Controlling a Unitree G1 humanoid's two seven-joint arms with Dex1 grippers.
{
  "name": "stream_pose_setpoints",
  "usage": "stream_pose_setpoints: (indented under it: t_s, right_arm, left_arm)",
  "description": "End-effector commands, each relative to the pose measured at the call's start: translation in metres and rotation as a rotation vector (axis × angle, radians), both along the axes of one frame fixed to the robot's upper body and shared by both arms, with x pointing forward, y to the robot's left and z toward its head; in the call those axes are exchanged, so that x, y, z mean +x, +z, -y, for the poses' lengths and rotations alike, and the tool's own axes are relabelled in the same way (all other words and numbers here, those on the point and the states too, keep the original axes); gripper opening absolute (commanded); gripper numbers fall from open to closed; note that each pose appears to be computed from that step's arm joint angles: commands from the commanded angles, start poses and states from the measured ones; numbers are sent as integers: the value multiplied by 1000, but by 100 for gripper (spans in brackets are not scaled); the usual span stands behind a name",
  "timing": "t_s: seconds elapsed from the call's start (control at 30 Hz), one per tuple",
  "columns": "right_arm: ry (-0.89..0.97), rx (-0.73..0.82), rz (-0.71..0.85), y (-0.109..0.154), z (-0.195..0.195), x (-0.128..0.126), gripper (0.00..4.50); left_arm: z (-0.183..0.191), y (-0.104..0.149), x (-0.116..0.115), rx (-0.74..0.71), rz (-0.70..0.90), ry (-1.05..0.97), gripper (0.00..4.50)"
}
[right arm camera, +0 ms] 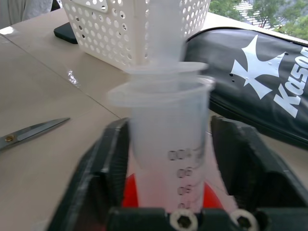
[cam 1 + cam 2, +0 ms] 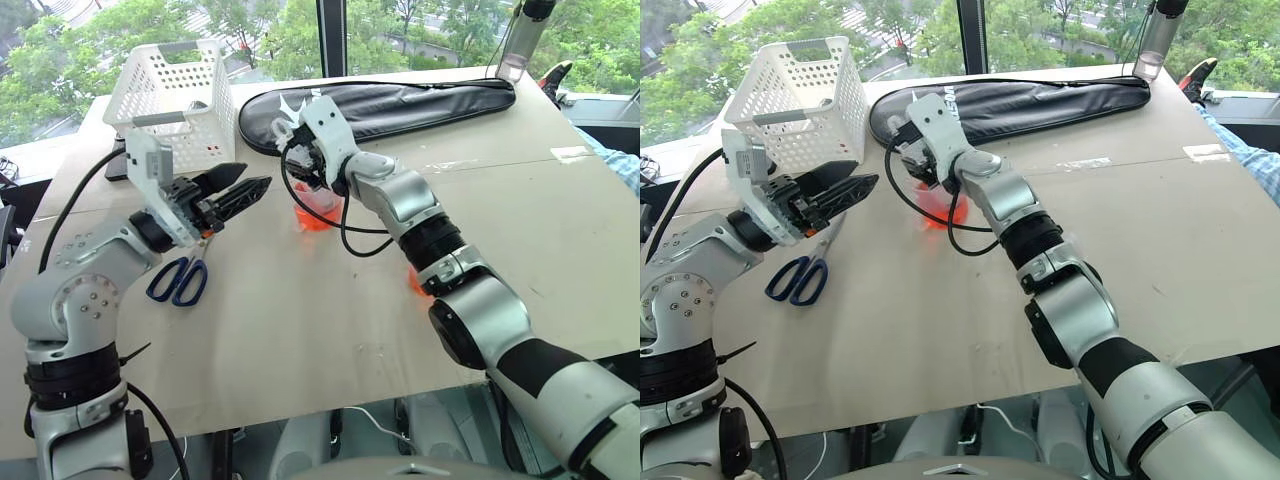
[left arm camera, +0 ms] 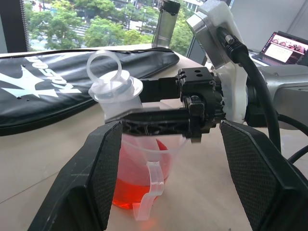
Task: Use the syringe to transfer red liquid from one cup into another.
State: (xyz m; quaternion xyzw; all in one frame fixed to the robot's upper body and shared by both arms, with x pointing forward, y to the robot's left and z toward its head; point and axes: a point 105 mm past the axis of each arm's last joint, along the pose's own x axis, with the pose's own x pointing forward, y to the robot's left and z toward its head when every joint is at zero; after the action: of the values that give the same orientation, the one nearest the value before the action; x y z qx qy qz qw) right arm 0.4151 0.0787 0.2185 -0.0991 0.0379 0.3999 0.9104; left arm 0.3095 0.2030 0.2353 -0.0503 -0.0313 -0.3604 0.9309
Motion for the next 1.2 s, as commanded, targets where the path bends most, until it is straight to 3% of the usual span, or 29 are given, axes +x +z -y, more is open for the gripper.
stream_pose_setpoints:
  t_s: [0.03, 0.2, 0.37, 0.77, 1.2]
  right_arm:
    - [17, 24, 82, 25, -4, -2, 146]
    - [36, 48, 122, 36, -2, -6, 146]
    - [88, 195, 158, 59, 2, -19, 146]
    - [52, 290, 193, 52, 13, -25, 146]
    - [46, 320, 210, 54, 12, -28, 146]
  left_arm:
    - [-2, 17, -6, 10, 73, 5, 329]
    - [-2, 22, 0, -24, 71, 7, 329]
    - [1, 35, 13, -62, 49, 1, 329]
    - [4, 76, 43, -46, 16, -63, 329]
    - [12, 77, 57, 82, 81, -97, 329]
